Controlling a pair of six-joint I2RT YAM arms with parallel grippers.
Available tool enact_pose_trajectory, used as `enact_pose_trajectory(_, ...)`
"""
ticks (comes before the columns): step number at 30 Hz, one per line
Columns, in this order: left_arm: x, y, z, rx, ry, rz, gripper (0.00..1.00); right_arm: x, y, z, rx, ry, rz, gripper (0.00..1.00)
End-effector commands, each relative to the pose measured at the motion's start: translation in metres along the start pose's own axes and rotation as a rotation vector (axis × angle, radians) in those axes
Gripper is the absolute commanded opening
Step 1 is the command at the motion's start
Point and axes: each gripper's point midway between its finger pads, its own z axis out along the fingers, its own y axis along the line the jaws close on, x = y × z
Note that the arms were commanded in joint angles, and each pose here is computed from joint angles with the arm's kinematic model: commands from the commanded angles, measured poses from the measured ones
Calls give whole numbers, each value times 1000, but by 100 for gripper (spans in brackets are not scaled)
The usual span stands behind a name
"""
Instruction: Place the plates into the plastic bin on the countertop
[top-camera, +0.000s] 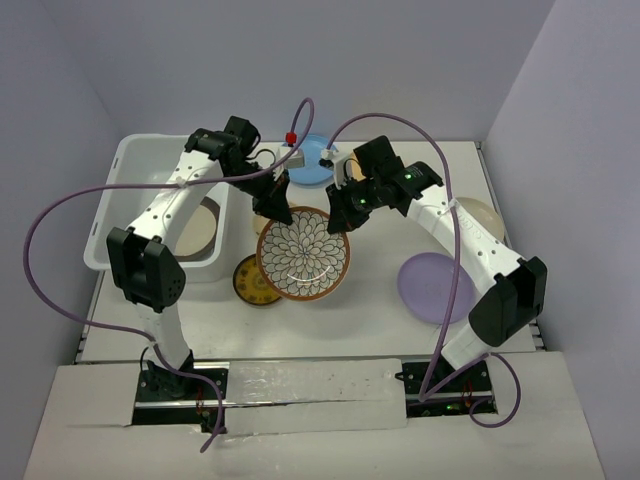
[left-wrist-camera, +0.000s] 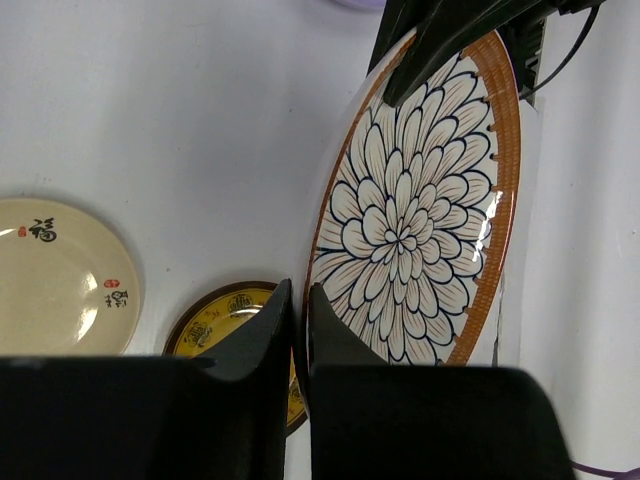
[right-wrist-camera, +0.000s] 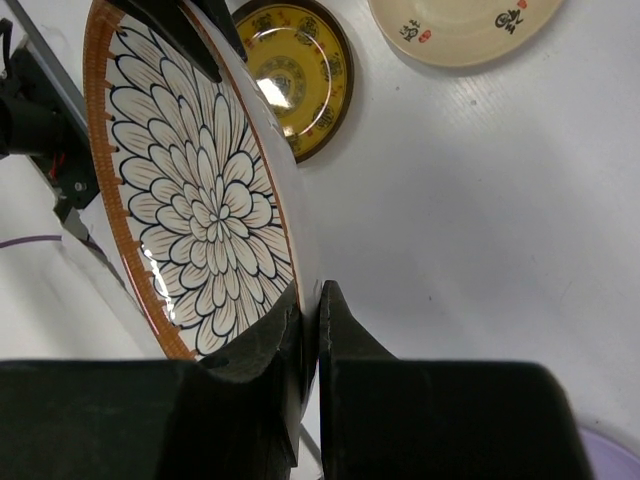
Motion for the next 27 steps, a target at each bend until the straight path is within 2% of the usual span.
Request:
enact_pose_trajectory(1,-6,-15,-2,62,-46,27,0,-42,26,-17,-105,-138,-88,2)
enact_pose_trajectory(7,-12,-14,-16,100,-112,-25,0,-34,23,-5,-118,-99,-39,49)
enact_pose_trajectory(13,-11,3,-40,56,-167,-80,0,-31,22,-6,-118,-101,-14,75)
enact_pose_trajectory(14,-12,7,-47,37,-178,-90,0,-33,20,-8,-111,-107,-8,84)
enact_pose_trajectory(17,-16,24,-80,-35,-242,-125,0,-36,12,-18,-95,-133,18,98)
enact_pose_trajectory(21,-24,62,-159,-211,-402,-205,0,-41,-9,-39,-86,-188,76,100)
enact_pose_trajectory(23,-15,89,-218,-397,-475,-243,0,-42,-23,-49,-76,-217,111,100)
enact_pose_trajectory(25,-11,108,-258,-549,-507,-240,0,-40,-33,-55,-57,-230,128,100)
enact_pose_trajectory(27,10,125,-298,-704,-481,-243,0,-37,-37,-57,-47,-232,134,100)
